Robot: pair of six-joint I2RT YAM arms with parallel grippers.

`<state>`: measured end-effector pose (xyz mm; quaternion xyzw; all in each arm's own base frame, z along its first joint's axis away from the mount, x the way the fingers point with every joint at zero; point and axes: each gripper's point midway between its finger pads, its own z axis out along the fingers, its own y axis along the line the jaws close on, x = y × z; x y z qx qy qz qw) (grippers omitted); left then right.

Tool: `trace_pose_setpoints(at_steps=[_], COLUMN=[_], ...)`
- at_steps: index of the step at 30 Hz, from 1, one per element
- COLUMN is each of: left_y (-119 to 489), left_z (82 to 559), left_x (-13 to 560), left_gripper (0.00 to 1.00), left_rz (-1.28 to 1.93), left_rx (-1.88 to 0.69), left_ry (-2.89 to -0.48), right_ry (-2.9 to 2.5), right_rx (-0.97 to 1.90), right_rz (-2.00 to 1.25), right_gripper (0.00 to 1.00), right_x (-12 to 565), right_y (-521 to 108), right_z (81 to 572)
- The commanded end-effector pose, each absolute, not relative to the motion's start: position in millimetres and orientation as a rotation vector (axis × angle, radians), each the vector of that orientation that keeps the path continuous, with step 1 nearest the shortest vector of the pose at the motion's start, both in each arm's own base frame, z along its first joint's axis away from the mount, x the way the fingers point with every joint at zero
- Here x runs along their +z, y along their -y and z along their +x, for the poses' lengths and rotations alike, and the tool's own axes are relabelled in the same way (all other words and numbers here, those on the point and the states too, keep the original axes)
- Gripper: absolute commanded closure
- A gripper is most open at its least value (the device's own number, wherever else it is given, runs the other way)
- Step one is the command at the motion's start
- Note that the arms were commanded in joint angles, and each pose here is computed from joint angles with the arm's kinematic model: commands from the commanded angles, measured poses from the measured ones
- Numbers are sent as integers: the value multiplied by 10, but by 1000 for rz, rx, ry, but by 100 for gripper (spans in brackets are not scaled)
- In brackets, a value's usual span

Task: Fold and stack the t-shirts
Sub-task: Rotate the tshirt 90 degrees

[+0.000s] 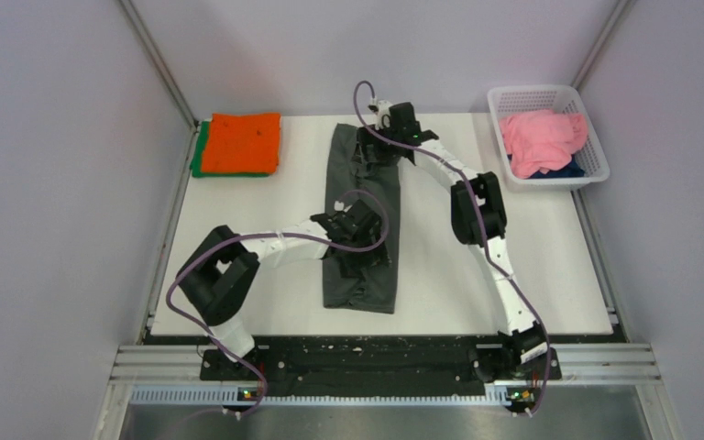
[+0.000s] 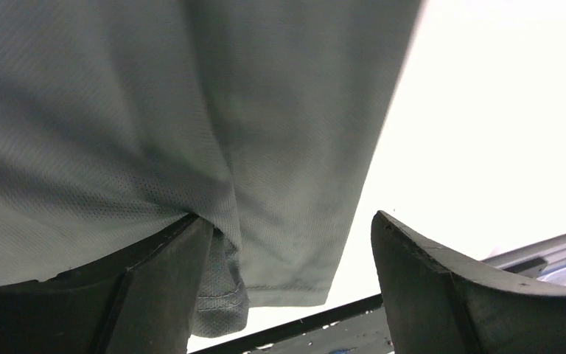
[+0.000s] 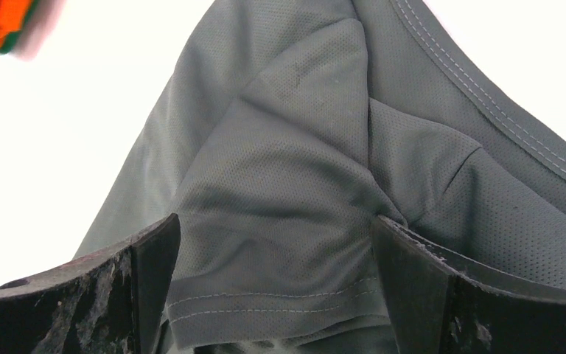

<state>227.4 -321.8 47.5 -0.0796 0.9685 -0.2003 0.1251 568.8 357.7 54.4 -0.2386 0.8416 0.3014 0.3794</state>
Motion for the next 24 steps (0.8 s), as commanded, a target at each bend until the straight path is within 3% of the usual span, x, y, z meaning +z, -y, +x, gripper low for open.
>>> trace_pose_setpoints(at_steps=[1, 7, 11, 16, 24], left_y=[3207, 3000, 2716, 2474, 2740], left_z=[2166, 2169, 2046, 1755, 1455], left_x=[714, 1187, 1268, 1076, 1183], left_gripper=[16, 9, 9, 9, 3], left_rz=[-71, 2, 24, 32, 179], left_rx=[-517, -503, -441, -426, -777], left_ry=[-2830, -2699, -2683, -2756, -2737], right_ry=[-2007, -1800, -1863, -2129, -2258], right_rx=[824, 656, 442, 223, 404], right_rz=[-711, -683, -510, -295, -213], right_gripper=[1, 1, 1, 2, 4], right_x=[881, 2219, 2702, 2242, 1693], right_y=[-3888, -3683, -3156, -2379, -2090], right_z=[5681, 5763, 5626, 4930, 3778])
